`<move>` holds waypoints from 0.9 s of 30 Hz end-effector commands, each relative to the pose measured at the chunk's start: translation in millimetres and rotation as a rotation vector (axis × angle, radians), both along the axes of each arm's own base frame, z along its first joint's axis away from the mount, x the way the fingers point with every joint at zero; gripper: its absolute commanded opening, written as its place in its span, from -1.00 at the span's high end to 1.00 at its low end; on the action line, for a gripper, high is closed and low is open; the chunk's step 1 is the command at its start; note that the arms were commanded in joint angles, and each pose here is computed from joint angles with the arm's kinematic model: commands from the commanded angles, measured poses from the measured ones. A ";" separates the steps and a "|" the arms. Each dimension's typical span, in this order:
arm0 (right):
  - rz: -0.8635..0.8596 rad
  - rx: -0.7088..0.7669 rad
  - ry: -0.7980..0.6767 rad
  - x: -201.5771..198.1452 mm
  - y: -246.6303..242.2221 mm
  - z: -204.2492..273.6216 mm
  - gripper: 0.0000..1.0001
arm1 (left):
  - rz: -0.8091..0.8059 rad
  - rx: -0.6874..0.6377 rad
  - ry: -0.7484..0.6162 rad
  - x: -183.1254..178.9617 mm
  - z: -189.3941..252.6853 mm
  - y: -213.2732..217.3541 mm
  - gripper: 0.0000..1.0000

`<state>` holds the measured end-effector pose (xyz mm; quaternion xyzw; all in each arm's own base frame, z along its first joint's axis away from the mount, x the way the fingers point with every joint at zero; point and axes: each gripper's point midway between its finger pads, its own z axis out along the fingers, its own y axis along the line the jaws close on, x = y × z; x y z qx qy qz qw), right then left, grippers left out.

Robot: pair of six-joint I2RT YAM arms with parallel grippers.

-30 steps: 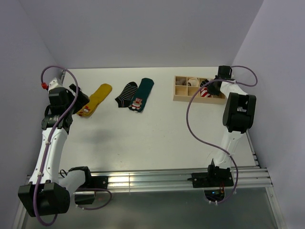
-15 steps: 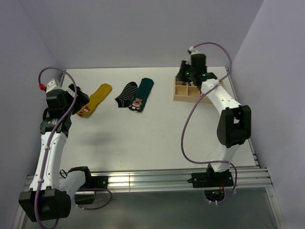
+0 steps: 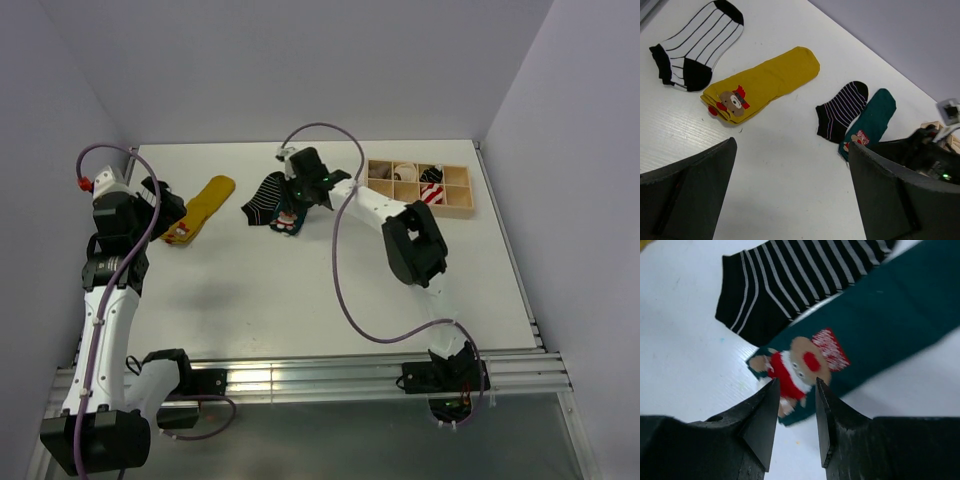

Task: Roll the socks
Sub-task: Move the sock to the center of the board.

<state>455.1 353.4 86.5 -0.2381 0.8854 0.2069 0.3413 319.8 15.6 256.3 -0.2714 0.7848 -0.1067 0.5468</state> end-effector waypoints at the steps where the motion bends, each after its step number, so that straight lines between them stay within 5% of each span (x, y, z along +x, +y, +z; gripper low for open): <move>1: 0.025 -0.077 -0.022 -1.0 17.0 -5.4 0.16 | -0.019 0.023 -0.069 0.1 16.6 -0.6 -0.99; 16: -0.191 -0.234 0.215 -93.5 -65.6 -83.0 0.25 | -0.062 -0.002 -0.081 0.9 18.5 -9.5 -0.99; 22: -0.180 -0.124 0.281 -135.3 -58.5 -72.4 0.25 | -0.072 -0.005 -0.082 0.6 18.0 -11.4 -0.99; 27: -0.107 -0.083 0.181 -134.7 -33.5 -38.6 0.06 | -0.077 -0.006 -0.080 0.8 17.5 -12.1 -0.99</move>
